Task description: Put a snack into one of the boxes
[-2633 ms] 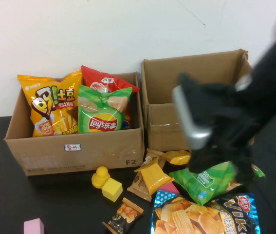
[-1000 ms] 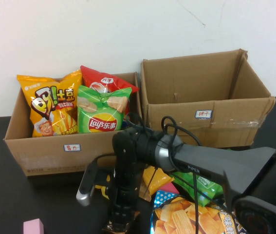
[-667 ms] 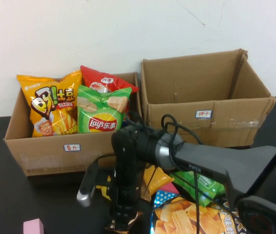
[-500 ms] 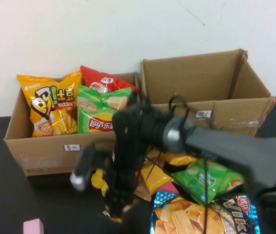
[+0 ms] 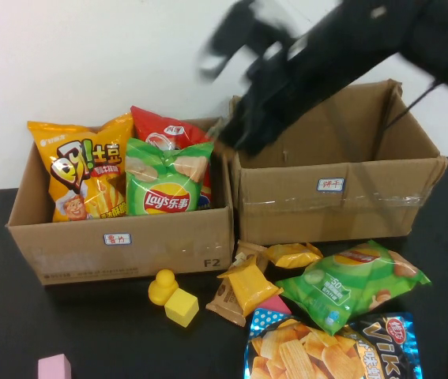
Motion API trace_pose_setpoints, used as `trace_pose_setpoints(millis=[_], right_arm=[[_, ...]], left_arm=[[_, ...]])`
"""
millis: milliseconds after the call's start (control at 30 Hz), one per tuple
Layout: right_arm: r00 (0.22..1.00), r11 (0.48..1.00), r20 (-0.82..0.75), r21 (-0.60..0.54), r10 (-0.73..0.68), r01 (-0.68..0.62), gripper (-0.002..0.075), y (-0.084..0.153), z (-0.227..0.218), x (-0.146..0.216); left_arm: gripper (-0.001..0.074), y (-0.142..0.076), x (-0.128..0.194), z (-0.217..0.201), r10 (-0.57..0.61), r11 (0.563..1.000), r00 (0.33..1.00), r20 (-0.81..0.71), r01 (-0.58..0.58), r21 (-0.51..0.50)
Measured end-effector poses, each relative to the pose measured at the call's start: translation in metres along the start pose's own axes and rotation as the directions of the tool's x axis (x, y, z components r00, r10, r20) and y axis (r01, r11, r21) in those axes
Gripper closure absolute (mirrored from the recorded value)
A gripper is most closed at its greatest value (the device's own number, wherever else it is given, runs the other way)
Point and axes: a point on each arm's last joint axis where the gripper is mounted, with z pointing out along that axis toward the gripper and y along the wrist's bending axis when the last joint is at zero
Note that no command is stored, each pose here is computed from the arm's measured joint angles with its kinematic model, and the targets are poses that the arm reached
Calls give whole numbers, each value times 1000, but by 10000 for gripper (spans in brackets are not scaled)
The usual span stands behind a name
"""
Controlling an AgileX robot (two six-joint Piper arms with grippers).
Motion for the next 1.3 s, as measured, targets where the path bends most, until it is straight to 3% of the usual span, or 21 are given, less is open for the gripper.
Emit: trace_pose_setpoints(millis=[133, 267, 433, 500, 567, 667, 733, 833, 933, 1067, 1300], right_arm=[[975, 975, 132, 105, 179, -193, 473, -64, -1, 29], [925, 937, 198, 61, 325, -343, 448, -104, 18, 66], [833, 868, 267, -27, 484, -496, 187, -131, 43, 100], [803, 845, 287, -48, 522, -532, 141, -137, 41, 106], [790, 835, 292, -66, 540, -546, 146, -141, 36, 109], [798, 842, 275, -118, 536, -526, 363, -143, 8, 111], [815, 861, 278, -141, 509, -489, 555, -141, -13, 107], [838, 897, 321, -169, 441, -407, 673, -135, -58, 95], [863, 941, 374, -153, 339, -303, 709, -120, -117, 78], [890, 984, 421, -65, 176, -164, 718, -82, -189, 55], [874, 982, 486, 174, -20, -74, 718, 24, -284, 54]], left_arm=[[736, 0, 0, 0, 0, 1000, 1000, 0, 0, 0], [736, 0, 0, 0, 2, 1000, 1000, -1, -2, 1], [737, 0, 0, 0, 5, 1000, 1000, -1, -5, 3], [737, 0, 0, 0, 5, 1000, 1000, -1, -5, 2], [737, 0, 0, 0, 5, 1000, 1000, -1, -5, 4], [737, 0, 0, 0, 5, 1000, 1000, -2, -5, 4], [737, 0, 0, 0, 5, 1000, 1000, -2, -5, 4], [737, -1, 0, 0, 5, 1000, 1000, -2, -5, 6], [737, -1, 0, 0, 3, 1000, 1000, -3, -3, 6], [737, -1, 0, 0, 3, 1000, 1000, -4, -3, 10], [737, -2, 1, 0, 0, 1000, 1000, -10, 1, 24]])
